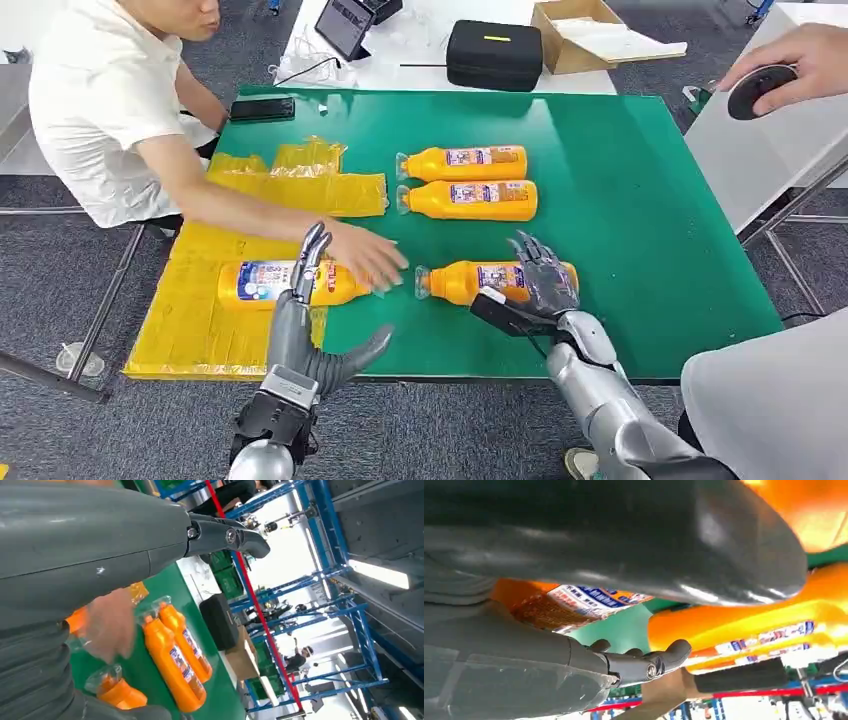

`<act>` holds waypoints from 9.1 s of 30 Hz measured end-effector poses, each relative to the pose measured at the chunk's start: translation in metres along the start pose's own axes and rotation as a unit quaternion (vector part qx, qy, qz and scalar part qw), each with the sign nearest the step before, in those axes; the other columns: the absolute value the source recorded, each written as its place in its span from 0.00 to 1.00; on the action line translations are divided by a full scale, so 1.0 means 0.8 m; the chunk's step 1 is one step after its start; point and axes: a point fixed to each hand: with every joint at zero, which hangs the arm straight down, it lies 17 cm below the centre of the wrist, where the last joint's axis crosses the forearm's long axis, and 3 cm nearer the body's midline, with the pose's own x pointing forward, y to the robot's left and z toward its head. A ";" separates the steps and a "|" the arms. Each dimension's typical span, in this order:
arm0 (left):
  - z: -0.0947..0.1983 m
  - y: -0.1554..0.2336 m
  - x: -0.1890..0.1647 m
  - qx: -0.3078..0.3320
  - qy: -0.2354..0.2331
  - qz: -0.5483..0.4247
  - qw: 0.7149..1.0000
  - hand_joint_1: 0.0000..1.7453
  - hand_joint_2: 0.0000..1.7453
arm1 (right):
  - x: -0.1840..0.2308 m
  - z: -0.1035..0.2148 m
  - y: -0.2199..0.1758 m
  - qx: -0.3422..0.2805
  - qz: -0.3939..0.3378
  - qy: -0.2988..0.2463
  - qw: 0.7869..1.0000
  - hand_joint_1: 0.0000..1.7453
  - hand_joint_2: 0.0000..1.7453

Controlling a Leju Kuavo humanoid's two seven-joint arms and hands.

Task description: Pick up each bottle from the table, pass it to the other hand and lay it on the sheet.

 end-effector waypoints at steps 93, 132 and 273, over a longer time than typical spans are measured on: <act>0.020 0.006 -0.007 0.013 0.034 0.038 0.999 0.00 1.00 | -0.117 0.053 0.002 0.126 0.027 -0.005 0.992 1.00 1.00; 0.039 0.004 -0.052 0.057 0.155 0.312 0.936 0.00 1.00 | 0.252 0.078 -0.053 -0.006 -0.361 -0.244 0.900 1.00 1.00; 0.151 0.102 -0.359 -0.297 0.358 -0.258 0.847 0.00 1.00 | 0.170 0.100 -0.070 -0.235 -0.178 -0.149 0.944 0.00 0.00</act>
